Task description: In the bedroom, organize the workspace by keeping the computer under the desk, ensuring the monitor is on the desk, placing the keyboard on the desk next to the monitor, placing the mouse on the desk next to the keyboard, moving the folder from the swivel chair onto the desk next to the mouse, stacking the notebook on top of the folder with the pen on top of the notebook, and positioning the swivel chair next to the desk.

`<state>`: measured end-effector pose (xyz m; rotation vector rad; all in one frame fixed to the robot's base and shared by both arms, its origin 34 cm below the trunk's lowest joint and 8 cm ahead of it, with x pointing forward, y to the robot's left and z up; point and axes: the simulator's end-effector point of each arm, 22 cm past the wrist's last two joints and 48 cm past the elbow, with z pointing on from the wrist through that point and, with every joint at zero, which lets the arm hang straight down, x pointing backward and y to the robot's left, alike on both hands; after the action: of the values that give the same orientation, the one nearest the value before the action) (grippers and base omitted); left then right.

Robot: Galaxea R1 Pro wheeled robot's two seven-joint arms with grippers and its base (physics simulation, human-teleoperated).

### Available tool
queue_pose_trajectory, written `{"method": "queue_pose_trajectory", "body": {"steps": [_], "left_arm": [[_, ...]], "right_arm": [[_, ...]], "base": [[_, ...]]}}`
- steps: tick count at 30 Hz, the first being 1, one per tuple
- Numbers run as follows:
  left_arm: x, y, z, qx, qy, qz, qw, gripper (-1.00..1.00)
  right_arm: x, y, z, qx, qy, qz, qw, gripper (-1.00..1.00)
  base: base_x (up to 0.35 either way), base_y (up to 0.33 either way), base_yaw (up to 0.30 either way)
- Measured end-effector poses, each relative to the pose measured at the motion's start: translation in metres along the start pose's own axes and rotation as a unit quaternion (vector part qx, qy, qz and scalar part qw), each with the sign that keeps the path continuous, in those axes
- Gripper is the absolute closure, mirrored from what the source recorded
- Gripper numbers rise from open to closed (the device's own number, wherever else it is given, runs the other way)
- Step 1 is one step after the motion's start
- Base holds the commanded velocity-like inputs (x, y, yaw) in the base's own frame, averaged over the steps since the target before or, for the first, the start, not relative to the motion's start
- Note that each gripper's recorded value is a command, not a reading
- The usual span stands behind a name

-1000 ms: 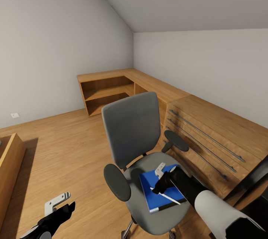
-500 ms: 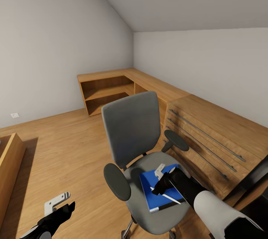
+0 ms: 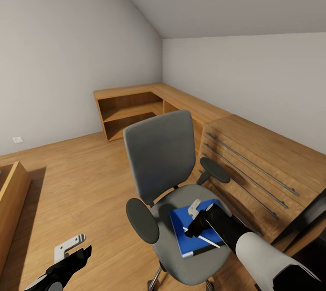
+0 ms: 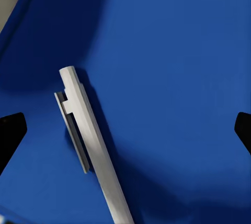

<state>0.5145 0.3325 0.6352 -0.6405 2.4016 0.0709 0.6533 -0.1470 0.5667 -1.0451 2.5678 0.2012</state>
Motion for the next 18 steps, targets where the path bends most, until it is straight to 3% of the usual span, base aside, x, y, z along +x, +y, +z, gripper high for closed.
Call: {"method": "queue_pose_trajectory", "body": {"steps": [18], "left_arm": [[-0.0004,0.0001,-0.0001,0.0,0.0,0.0,1.0,-1.0]], "right_arm": [[0.01,-0.0076,0.0033,0.02,0.012,0.0,0.9997,-1.0]], "base": [[0.0,0.0,0.0]]}}
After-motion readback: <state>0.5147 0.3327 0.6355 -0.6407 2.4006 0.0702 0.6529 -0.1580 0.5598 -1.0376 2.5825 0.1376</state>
